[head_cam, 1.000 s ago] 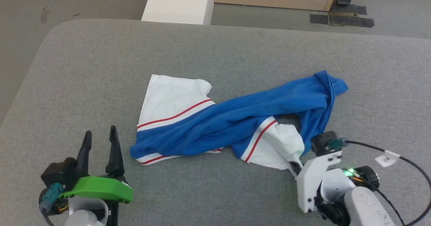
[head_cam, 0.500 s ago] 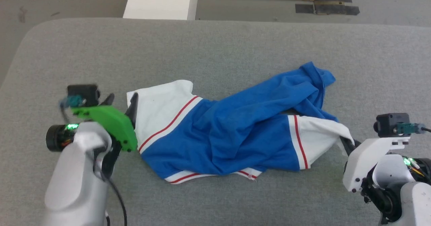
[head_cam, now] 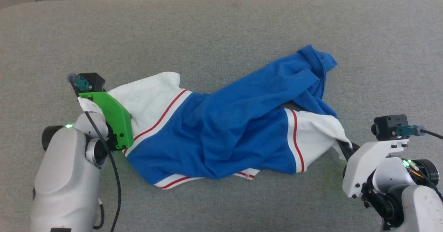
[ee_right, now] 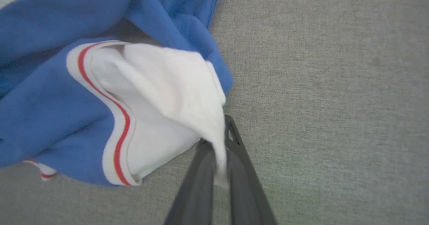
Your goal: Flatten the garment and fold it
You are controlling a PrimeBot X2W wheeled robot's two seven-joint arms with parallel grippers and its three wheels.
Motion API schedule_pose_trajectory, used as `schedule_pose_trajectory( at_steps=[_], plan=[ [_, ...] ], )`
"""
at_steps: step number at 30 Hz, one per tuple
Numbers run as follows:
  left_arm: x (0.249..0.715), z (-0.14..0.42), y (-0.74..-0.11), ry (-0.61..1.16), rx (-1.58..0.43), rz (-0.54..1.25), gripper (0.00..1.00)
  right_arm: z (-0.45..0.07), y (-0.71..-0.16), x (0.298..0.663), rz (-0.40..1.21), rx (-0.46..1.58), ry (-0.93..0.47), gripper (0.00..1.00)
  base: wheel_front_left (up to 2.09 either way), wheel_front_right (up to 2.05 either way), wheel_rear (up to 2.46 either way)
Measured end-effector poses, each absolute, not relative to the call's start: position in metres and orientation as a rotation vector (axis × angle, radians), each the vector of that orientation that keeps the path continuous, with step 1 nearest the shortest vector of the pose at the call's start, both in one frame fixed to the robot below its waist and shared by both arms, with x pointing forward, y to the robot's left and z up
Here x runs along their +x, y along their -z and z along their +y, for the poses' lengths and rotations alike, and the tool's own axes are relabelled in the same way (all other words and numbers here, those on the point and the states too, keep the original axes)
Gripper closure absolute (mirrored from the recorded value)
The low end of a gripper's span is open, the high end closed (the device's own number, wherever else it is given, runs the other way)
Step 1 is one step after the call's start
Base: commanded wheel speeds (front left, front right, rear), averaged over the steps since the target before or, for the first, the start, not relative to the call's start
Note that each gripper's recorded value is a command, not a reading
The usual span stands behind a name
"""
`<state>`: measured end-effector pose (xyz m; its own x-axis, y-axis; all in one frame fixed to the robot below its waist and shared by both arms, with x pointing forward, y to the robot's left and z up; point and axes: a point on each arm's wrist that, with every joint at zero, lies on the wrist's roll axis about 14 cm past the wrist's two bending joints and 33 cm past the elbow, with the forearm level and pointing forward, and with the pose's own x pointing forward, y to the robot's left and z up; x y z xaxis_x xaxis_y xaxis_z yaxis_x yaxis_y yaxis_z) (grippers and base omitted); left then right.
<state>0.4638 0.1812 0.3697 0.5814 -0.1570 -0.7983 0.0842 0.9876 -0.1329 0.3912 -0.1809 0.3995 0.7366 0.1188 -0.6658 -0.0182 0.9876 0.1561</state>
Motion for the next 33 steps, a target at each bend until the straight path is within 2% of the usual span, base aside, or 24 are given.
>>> schedule_pose_trajectory(
  at_steps=[5, 8, 12, 15, 21, 27, 28, 33],
  plan=[
    [0.467, 0.172, -0.382, 0.149, -0.202, 0.849, 1.00, -0.182, -0.404, 0.393, 0.712, 0.169, -0.070, 1.00, 0.00, 0.00, 0.00],
    [0.469, 0.166, -0.401, 0.132, -0.358, 0.733, 1.00, -0.186, -0.418, 0.399, 0.641, 0.278, -0.061, 1.00, 0.00, 0.00, 0.00],
    [0.487, 0.164, -0.460, 0.132, -0.552, 0.492, 1.00, -0.190, -0.448, 0.406, 0.525, 0.450, -0.066, 1.00, 0.00, 0.00, 0.00],
    [0.499, 0.169, -0.522, 0.160, -0.644, 0.291, 1.00, -0.194, -0.492, 0.421, 0.380, 0.566, -0.098, 1.00, 0.00, 0.00, 0.00],
    [0.504, 0.178, -0.671, 0.236, -0.631, -0.118, 1.00, -0.205, -0.618, 0.442, 0.062, 0.629, -0.199, 1.00, 0.00, 0.00, 0.00],
    [0.476, 0.181, -0.796, 0.293, -0.595, -0.418, 1.00, -0.213, -0.728, 0.435, -0.178, 0.630, -0.288, 1.00, 0.00, 0.00, 0.00],
    [0.463, 0.184, -0.828, 0.294, -0.559, -0.486, 1.00, -0.216, -0.764, 0.428, -0.247, 0.628, -0.311, 1.00, 0.00, 0.00, 0.00],
    [0.459, 0.192, -0.839, 0.252, -0.505, -0.486, 1.00, -0.225, -0.796, 0.425, -0.303, 0.624, -0.308, 1.00, 0.00, 0.00, 0.00]
  ],
)
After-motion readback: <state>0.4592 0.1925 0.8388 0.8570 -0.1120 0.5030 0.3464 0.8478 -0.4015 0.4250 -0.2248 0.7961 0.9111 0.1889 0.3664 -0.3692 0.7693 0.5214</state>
